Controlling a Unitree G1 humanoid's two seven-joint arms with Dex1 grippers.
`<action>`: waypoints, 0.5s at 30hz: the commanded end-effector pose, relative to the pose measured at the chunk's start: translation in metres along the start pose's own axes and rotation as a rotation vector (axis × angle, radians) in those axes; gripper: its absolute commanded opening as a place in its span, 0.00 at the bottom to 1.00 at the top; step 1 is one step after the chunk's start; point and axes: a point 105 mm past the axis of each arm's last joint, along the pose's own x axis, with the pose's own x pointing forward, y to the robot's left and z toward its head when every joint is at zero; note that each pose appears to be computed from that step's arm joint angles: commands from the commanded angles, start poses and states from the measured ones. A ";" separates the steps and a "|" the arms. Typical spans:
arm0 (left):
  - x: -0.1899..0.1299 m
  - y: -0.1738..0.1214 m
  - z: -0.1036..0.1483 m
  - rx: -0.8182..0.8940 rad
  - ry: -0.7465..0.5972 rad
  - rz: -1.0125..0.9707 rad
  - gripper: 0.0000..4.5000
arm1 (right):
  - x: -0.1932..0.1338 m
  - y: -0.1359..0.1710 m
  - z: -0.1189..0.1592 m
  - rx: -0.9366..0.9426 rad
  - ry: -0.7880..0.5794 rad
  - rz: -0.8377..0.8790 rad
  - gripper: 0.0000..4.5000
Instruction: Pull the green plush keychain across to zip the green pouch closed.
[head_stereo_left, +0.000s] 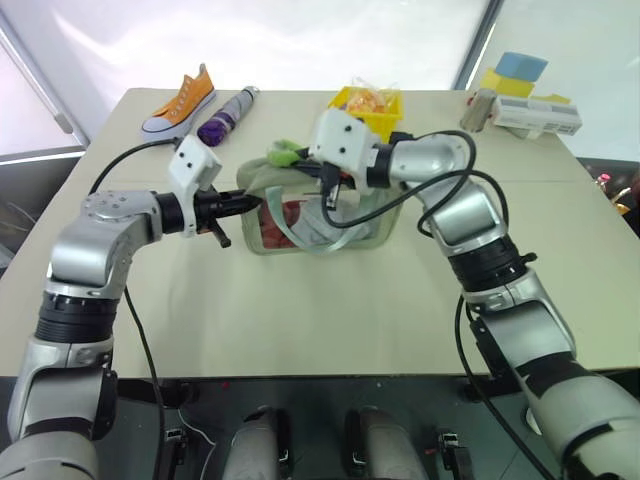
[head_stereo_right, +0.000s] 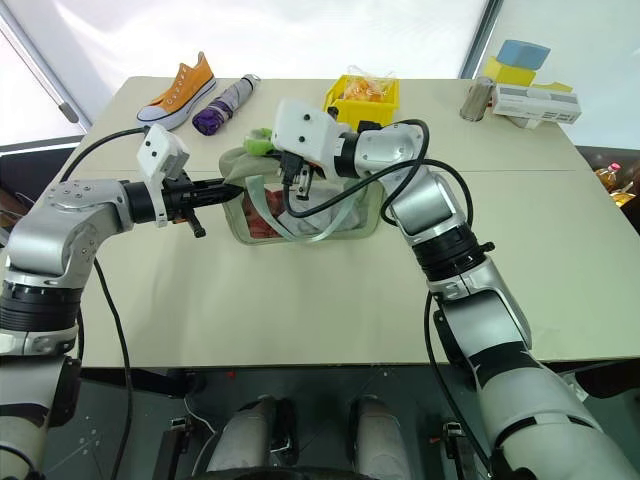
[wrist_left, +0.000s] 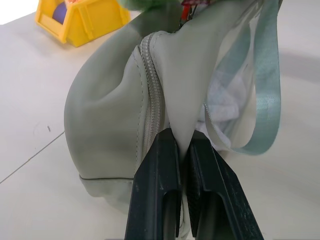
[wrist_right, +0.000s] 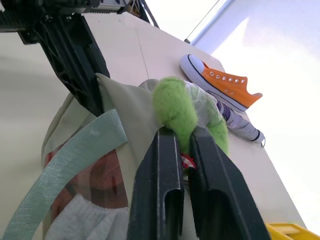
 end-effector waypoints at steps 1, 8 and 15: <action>0.000 -0.001 0.009 0.035 -0.022 -0.005 0.00 | -0.035 -0.044 0.011 -0.056 0.014 -0.155 0.02; -0.006 0.005 0.003 0.034 -0.008 0.029 0.00 | -0.112 -0.083 -0.043 -0.132 0.302 -0.344 0.02; -0.005 0.002 -0.003 0.025 0.004 0.033 0.00 | -0.161 -0.071 -0.115 -0.052 0.522 -0.481 0.02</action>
